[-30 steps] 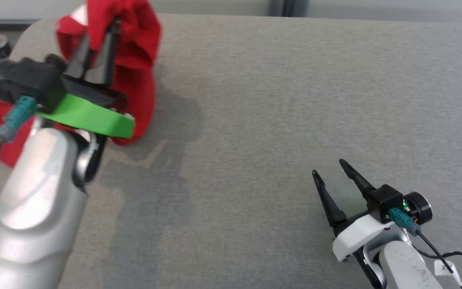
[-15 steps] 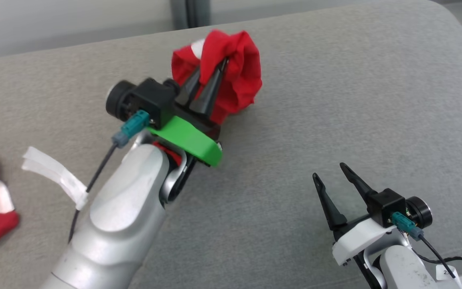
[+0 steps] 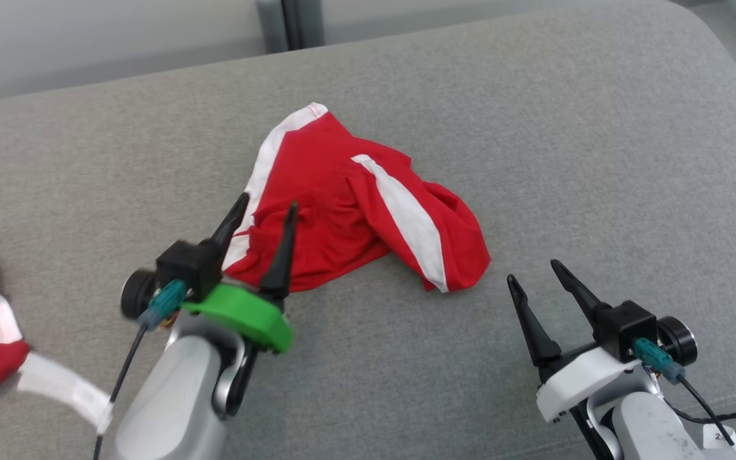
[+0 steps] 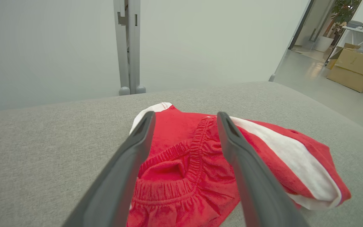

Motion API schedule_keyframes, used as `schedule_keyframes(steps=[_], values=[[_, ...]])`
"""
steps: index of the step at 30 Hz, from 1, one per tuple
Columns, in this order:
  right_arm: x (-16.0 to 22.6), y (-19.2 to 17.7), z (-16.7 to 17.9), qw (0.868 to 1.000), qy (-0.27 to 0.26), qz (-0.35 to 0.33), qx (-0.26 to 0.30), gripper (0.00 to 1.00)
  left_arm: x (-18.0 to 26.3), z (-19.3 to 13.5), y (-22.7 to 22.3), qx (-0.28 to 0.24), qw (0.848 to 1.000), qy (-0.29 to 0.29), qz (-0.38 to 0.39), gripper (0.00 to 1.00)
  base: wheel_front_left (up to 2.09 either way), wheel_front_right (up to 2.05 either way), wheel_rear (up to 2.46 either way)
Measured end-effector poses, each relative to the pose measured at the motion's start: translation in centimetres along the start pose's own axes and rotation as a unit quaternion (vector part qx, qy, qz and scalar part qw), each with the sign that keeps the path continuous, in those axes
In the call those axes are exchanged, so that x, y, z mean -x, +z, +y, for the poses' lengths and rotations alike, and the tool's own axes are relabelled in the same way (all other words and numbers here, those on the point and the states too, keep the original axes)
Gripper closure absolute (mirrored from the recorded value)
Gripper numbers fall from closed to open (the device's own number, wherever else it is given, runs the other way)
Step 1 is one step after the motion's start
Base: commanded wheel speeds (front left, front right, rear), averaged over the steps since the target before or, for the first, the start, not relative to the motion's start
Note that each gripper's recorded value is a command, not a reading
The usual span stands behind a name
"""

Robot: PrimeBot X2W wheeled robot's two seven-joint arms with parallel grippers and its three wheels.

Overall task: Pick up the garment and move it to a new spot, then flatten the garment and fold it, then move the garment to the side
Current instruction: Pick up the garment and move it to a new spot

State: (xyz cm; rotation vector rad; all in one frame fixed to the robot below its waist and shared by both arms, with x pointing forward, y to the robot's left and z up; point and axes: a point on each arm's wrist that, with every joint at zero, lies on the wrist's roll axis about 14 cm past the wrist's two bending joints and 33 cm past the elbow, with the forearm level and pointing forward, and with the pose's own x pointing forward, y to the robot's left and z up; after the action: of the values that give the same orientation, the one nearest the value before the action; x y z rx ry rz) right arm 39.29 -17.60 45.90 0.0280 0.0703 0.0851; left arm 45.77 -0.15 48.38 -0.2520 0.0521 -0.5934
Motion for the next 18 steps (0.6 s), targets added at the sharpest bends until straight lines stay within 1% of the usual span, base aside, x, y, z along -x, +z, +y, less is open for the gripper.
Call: schedule_keyframes(steps=[5, 7, 9, 10, 18], values=[[0.1, 0.4, 0.9, 1.000, 0.012, -0.006, 0.000, 0.00, 4.1, 4.0, -0.1, -0.003, 0.996, 0.084, -0.002, 0.00, 0.00, 0.00, 0.00], [0.5, 0.6, 1.4, 1.000, 0.018, -0.009, -0.001, 0.00, 6.9, 5.8, 0.1, -0.003, 0.992, 0.129, -0.007, 0.00, 0.00, 0.00, 0.00], [0.8, 0.7, 1.8, 1.000, 0.023, -0.011, -0.002, 0.00, 8.8, 6.4, 0.0, -0.009, 0.989, 0.150, -0.007, 0.00, 0.00, 0.00, 0.00], [0.9, 0.7, 2.0, 1.000, 0.025, -0.012, -0.003, 0.00, 9.6, 6.3, 0.0, -0.020, 0.988, 0.154, -0.007, 0.00, 0.00, 0.00, 0.00], [2.2, 1.0, 2.9, 0.999, 0.036, -0.017, -0.005, 0.00, 15.4, 6.9, -0.4, -0.017, 0.977, 0.213, -0.009, 0.00, 0.00, 0.00, 0.00]])
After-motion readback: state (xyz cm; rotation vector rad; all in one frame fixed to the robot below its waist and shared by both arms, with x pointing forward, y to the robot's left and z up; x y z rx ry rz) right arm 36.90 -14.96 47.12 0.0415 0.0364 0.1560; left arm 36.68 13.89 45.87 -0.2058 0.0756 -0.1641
